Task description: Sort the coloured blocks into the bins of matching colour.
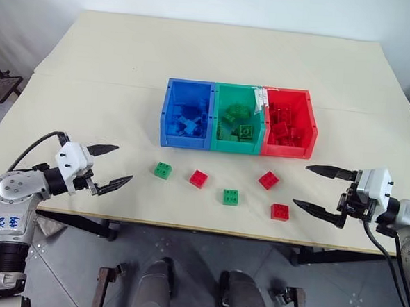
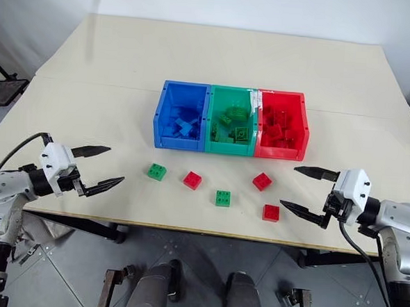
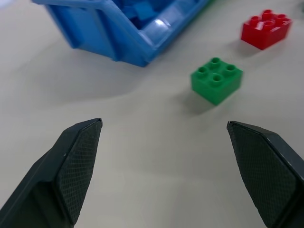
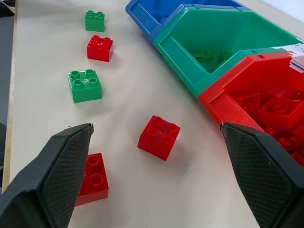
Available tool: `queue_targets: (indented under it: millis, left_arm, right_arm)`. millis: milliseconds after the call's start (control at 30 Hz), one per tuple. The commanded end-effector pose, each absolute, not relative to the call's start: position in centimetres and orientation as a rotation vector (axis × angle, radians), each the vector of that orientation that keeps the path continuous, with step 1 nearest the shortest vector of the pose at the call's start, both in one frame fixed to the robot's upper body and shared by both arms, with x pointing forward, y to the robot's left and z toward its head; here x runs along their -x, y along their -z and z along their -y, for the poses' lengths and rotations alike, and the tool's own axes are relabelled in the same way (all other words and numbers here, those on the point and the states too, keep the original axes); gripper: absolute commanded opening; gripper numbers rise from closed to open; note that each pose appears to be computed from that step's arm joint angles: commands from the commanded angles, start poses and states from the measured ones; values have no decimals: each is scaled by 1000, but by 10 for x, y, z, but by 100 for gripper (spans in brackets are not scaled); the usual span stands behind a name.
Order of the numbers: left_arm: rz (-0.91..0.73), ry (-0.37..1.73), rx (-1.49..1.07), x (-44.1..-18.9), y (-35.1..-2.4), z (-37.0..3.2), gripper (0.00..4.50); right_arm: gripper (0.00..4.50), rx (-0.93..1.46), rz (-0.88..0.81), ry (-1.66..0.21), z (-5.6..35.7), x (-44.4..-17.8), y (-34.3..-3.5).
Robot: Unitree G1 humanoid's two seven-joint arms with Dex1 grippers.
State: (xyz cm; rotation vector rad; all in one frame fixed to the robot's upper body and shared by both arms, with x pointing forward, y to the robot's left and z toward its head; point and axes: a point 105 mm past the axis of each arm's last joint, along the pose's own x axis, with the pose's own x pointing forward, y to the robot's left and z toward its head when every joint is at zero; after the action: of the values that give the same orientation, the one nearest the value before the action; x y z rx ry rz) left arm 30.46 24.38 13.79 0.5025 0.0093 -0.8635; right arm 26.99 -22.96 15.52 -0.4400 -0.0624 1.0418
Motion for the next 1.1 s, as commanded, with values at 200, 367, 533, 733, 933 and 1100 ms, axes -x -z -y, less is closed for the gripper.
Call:
queue_targets:
  millis: [200,367,533,733,933,1100]
  left_arm:
    - [88,1020,-429,-303,-158,-201,448]
    - [113,1214,-359,-293,-161,-144,448]
    - [116,1362,-405,-279,-157,-97,448]
    - [93,1393,-430,-278,-148,-78,448]
    - [117,1409,-389,-269,-153,-90,448]
    - [70,1357,-372,-267,-143,-121,448]
  right_arm:
    - [450,378,93,-962,239,-257,-169]
    - [450,403,30,-844,272,-244,-167]
    - [450,467,-99,-779,314,-228,-150]
    - [450,504,-138,-859,313,-241,-138]
    - [450,470,-179,-1088,264,-262,-130]
    - [450,467,-243,-1254,232,-270,-118]
